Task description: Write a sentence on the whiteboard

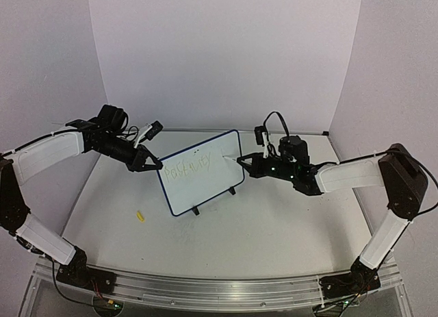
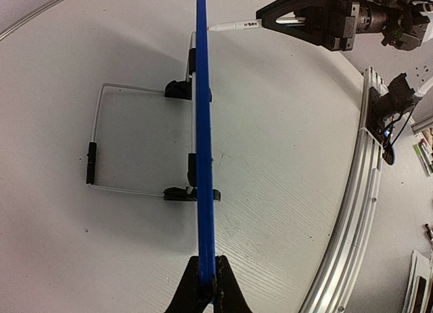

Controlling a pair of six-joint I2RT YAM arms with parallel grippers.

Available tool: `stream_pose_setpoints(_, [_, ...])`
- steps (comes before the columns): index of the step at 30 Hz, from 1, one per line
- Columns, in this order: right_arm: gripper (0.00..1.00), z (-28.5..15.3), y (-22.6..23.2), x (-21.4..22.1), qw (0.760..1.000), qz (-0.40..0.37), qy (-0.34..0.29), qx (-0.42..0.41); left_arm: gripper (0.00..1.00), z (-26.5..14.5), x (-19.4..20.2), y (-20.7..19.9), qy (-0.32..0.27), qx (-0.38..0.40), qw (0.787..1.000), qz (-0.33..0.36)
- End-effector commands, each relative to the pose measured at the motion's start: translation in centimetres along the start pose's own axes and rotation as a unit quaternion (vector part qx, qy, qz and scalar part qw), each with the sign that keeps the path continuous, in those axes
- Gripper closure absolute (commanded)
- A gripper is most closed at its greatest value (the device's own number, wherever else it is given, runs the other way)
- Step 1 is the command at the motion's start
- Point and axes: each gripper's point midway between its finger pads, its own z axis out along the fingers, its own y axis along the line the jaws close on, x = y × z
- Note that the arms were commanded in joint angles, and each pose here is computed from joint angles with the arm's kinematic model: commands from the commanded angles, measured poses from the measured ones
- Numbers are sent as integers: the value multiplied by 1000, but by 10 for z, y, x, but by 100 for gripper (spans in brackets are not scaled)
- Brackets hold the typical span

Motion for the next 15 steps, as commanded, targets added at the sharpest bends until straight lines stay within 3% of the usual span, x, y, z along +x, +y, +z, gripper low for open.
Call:
stream_pose_setpoints(1, [100, 4, -4, 3, 1000, 5, -3, 8, 100, 0, -5, -5, 4, 10, 1000, 7])
stream_pose_setpoints(15, [100, -23, 32, -30, 998, -20, -44, -36, 100, 0, -5, -5, 5, 11, 1000, 7])
